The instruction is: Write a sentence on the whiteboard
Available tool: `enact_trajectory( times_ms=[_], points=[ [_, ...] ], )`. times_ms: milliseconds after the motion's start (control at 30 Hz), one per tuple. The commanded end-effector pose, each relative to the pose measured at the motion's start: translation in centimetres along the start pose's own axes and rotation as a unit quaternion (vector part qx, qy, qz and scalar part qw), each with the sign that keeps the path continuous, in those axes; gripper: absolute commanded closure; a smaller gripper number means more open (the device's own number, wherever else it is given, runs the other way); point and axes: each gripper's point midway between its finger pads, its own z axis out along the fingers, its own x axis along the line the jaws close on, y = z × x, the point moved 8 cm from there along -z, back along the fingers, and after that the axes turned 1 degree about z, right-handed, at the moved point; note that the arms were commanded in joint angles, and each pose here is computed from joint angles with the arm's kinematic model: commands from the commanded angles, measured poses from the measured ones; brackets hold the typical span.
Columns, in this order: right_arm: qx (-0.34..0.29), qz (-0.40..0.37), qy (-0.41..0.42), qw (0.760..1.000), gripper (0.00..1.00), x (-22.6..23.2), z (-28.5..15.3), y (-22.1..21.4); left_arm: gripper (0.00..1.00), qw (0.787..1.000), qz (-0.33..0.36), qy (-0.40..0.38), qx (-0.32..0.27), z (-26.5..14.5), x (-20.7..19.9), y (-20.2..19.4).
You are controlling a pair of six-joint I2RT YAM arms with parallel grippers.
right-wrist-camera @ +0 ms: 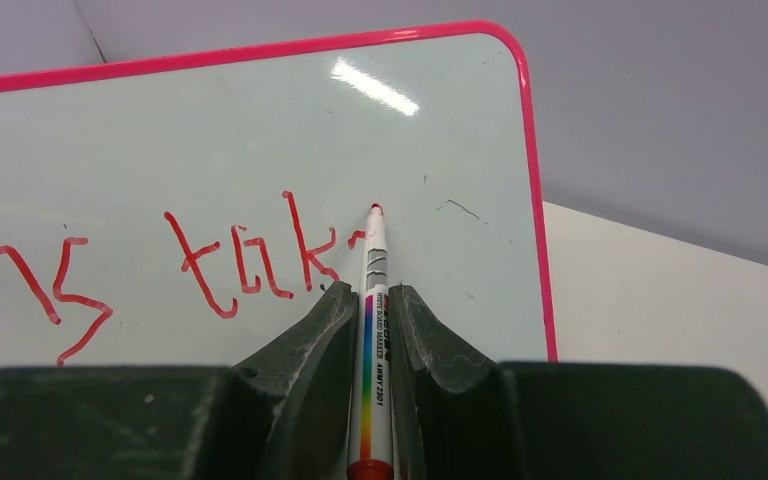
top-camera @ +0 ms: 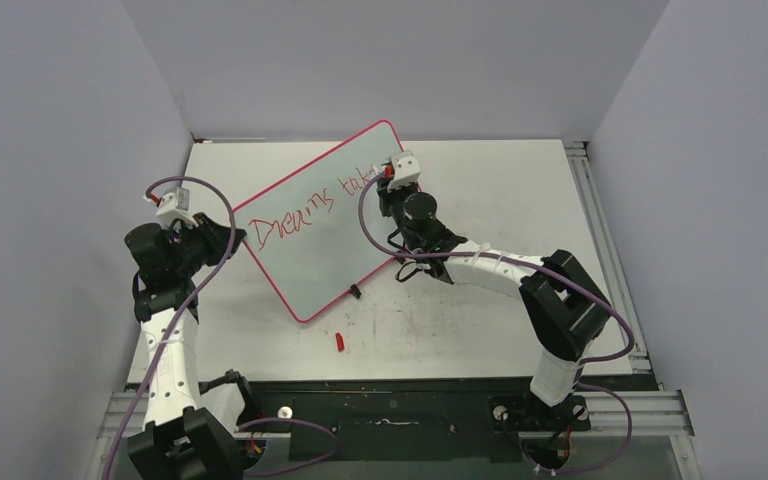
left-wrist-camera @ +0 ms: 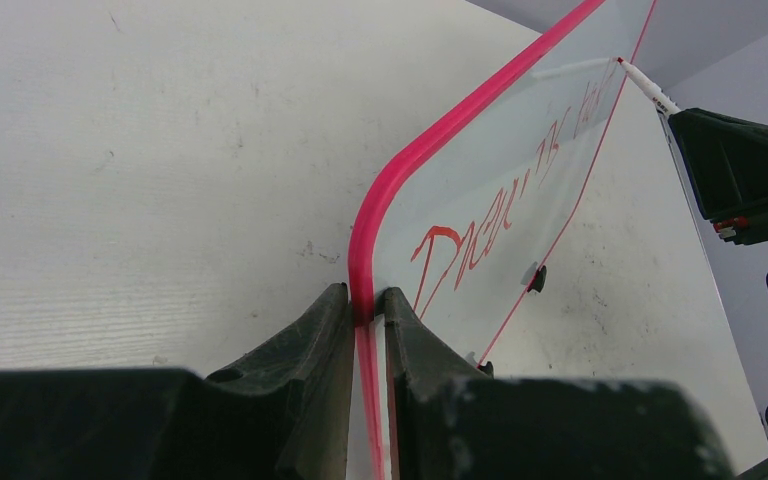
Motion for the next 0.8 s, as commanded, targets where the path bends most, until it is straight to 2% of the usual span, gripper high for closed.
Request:
enact_trajectory(
  times_ms=[0, 767],
  points=[
    [-0.023, 0.006, 0.022, 0.999, 0.95, 0.4, 0.3, 1.3, 0.86, 1.000, 0.020, -0.019, -0.011, -0.2, -0.9, 0.7],
    [-0.002, -0.001, 0.026, 1.000, 0.95, 0.8, -1.9, -0.5, 0.86, 1.000, 0.020, -0.019, -0.012, -0.3, -0.9, 0.7]
  ],
)
